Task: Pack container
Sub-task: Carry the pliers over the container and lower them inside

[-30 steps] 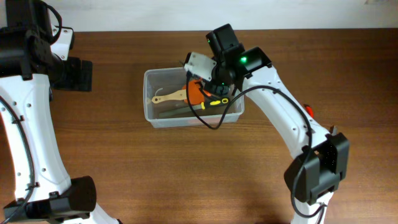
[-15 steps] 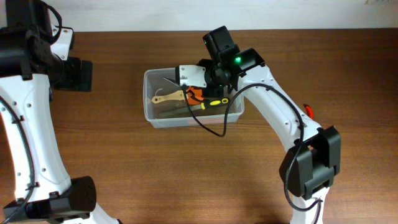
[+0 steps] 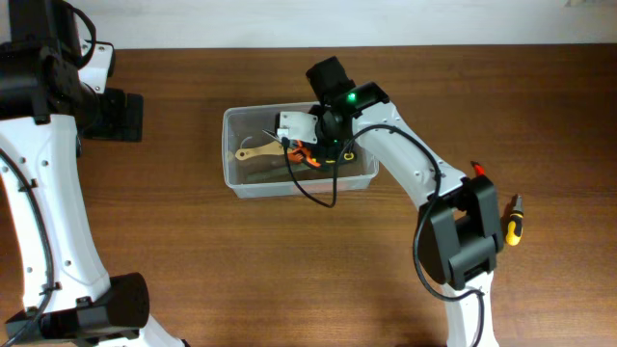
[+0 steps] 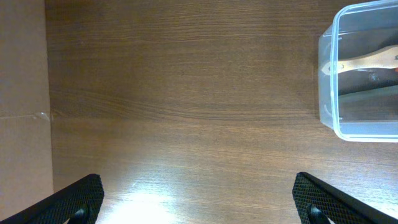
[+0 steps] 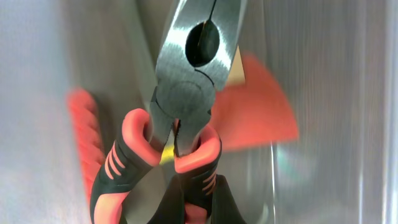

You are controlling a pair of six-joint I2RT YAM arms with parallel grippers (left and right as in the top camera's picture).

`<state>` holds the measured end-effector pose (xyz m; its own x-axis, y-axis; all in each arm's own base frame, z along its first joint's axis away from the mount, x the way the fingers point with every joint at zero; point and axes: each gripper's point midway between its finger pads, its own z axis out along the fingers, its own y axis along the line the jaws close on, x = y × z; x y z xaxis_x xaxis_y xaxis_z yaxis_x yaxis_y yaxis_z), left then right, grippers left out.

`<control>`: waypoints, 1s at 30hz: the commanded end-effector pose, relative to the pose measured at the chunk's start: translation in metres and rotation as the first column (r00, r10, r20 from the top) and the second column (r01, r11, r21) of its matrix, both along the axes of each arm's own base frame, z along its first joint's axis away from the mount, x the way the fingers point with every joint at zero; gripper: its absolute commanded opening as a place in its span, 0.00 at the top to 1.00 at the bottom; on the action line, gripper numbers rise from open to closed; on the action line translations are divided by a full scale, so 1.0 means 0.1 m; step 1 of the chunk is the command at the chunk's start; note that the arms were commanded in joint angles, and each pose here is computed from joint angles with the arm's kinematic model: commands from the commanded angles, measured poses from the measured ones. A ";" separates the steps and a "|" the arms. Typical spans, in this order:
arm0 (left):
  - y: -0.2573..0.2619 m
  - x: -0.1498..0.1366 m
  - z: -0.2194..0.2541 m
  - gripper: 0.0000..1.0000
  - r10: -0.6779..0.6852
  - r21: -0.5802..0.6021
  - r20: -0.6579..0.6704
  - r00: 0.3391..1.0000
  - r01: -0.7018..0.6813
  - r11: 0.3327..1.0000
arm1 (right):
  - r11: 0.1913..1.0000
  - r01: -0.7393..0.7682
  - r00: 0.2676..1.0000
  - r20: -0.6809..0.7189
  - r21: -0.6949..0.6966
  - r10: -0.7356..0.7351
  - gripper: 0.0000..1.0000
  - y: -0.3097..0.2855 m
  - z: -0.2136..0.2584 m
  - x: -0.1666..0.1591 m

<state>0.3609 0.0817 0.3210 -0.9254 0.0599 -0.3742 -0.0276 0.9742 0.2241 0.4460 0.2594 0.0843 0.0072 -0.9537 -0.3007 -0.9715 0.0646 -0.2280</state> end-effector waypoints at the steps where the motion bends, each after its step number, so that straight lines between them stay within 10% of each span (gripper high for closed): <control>1: 0.00 -0.01 -0.01 0.01 0.012 -0.014 0.001 1.000 -0.012 1.000 | 0.986 0.091 0.994 0.079 -0.139 -0.081 0.96 -0.26 -0.04 0.15; 30: 0.00 -0.01 -0.01 0.01 0.012 -0.014 0.001 1.000 -0.012 1.000 | 0.972 0.073 0.978 0.208 -0.223 -0.026 0.96 -0.52 0.04 0.47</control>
